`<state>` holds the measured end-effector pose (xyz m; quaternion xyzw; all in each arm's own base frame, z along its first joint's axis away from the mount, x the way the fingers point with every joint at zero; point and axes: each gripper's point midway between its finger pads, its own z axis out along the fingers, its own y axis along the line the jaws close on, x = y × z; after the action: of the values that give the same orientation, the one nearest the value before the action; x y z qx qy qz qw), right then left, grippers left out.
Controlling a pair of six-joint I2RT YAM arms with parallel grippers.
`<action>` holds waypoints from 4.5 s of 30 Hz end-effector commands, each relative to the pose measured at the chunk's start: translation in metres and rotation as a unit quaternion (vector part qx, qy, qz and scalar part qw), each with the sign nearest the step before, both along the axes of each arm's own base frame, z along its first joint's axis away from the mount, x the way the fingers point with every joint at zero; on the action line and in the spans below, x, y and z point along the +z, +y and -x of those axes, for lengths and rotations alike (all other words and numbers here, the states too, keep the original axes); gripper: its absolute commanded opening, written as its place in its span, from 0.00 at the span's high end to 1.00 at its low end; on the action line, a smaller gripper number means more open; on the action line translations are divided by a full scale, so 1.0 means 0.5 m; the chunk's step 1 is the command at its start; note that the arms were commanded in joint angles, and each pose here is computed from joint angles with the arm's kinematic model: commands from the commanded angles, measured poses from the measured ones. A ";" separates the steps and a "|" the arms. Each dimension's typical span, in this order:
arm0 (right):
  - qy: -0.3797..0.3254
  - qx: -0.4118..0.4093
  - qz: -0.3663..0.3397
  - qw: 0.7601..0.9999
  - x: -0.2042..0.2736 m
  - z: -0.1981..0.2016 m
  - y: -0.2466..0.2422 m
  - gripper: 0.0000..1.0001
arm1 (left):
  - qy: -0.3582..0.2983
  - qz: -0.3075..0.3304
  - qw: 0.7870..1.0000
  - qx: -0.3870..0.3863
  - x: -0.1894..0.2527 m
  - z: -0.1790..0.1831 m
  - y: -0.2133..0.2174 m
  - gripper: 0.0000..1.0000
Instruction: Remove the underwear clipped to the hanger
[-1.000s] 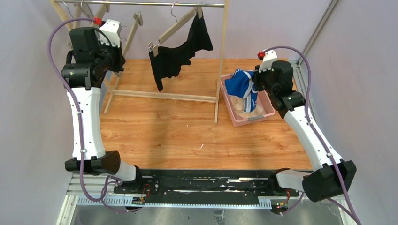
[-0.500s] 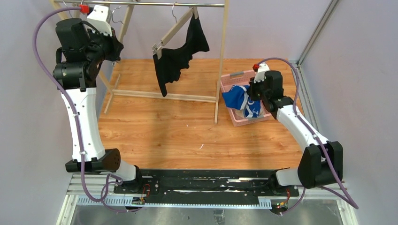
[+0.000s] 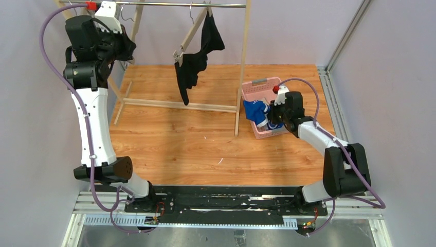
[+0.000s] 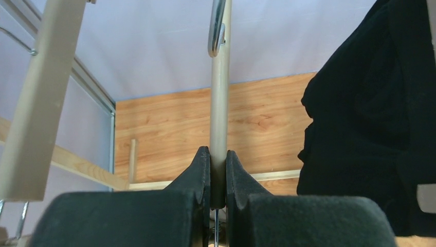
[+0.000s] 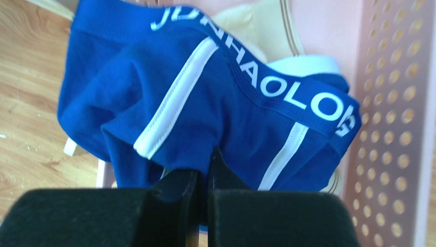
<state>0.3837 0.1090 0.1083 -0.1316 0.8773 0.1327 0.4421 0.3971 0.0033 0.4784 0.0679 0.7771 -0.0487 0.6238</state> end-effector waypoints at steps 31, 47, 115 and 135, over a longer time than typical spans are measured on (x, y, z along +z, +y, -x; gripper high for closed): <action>-0.010 0.002 -0.023 1.000 -0.017 0.035 -0.001 1.00 | -0.026 0.021 0.999 0.018 0.007 -0.089 0.023 1.00; -0.003 0.001 -0.015 1.000 -0.023 0.017 -0.002 0.84 | -0.046 0.020 0.997 0.065 0.011 -0.093 0.054 0.64; 0.057 0.067 0.059 0.994 -0.005 -0.004 0.098 0.97 | -0.056 0.011 0.982 -0.178 0.043 0.153 -0.304 0.18; 0.046 0.008 0.026 0.999 0.005 -0.047 0.019 0.96 | -0.057 -0.001 0.988 -0.146 0.034 0.159 -0.277 0.18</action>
<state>0.4004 0.1265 0.1303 -0.1587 0.8866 0.1212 0.4172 0.3262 -0.1400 0.4880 0.1833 0.7308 -0.1432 0.6418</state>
